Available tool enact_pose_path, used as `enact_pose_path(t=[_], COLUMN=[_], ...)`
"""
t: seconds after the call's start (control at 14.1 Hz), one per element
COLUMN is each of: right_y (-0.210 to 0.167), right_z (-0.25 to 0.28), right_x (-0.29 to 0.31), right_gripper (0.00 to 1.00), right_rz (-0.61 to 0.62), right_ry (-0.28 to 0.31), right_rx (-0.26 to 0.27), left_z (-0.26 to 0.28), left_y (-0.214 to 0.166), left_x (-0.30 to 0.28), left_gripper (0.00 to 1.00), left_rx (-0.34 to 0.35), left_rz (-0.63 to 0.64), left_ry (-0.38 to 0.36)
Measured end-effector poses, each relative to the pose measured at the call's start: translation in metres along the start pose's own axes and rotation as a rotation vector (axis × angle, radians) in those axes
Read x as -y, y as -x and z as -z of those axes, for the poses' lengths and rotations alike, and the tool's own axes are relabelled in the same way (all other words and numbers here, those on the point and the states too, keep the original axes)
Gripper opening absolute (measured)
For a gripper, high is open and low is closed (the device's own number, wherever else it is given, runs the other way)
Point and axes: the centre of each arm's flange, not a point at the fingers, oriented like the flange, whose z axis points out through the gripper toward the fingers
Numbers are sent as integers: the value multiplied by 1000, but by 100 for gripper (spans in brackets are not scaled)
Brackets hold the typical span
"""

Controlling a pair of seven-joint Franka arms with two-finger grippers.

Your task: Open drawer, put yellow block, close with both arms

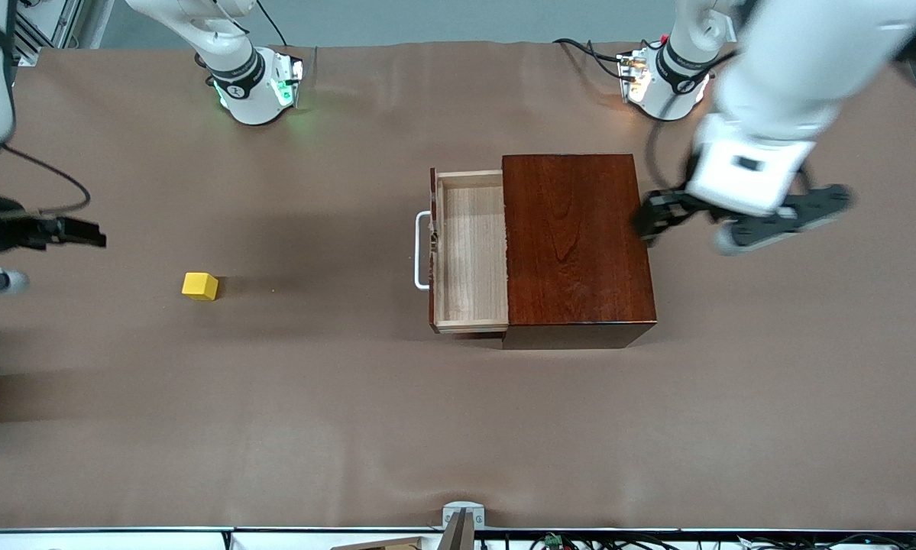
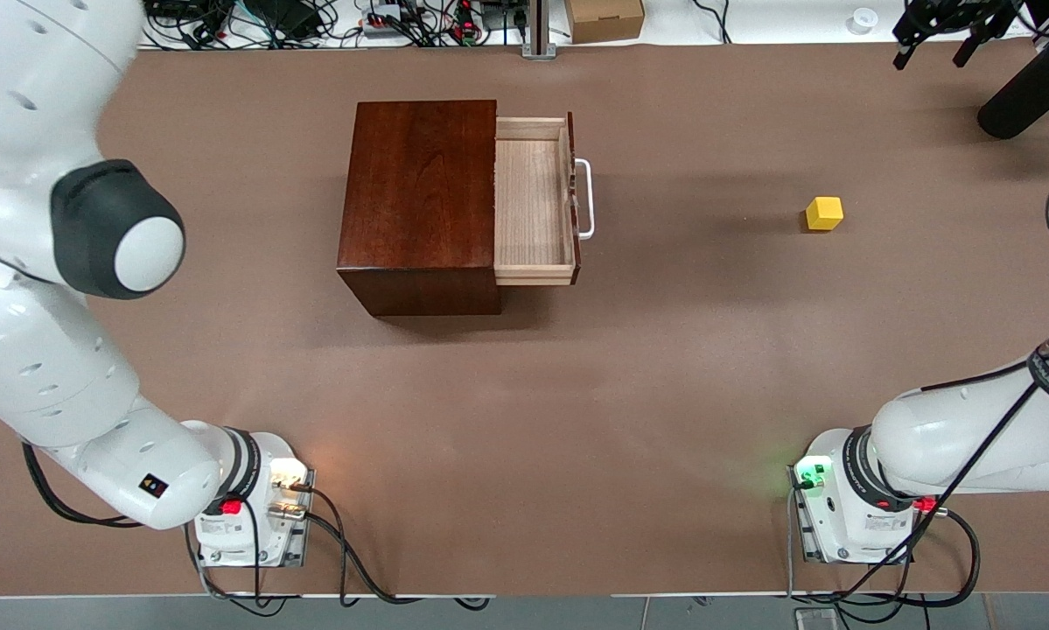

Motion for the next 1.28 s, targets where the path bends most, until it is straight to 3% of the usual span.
enact_pose_path(t=[0.28,0.5,0.64,0.92,1.28], right_y=[-34,-44,-53,-53,-40], right_z=[-63,-122,-154,-209,-265], right_x=[-16,-14,-15,-12,-11], right_gripper=[100,100,100,100,100], right_rz=[-25,-34,-49,-56,-62], right_ry=[-26,-68,-100,-96,-74], right_rx=[5,75,89,64,18], left_z=[7,3,-7,-21,-31], left_y=[-31,-20,-11,9,5], left_x=[107,141,151,162,162], left_gripper=[100,100,100,100,100], left_rx=[75,98,91,72,76], left_rz=[-92,-143,-220,-279,-244], left_ry=[42,45,41,44,42])
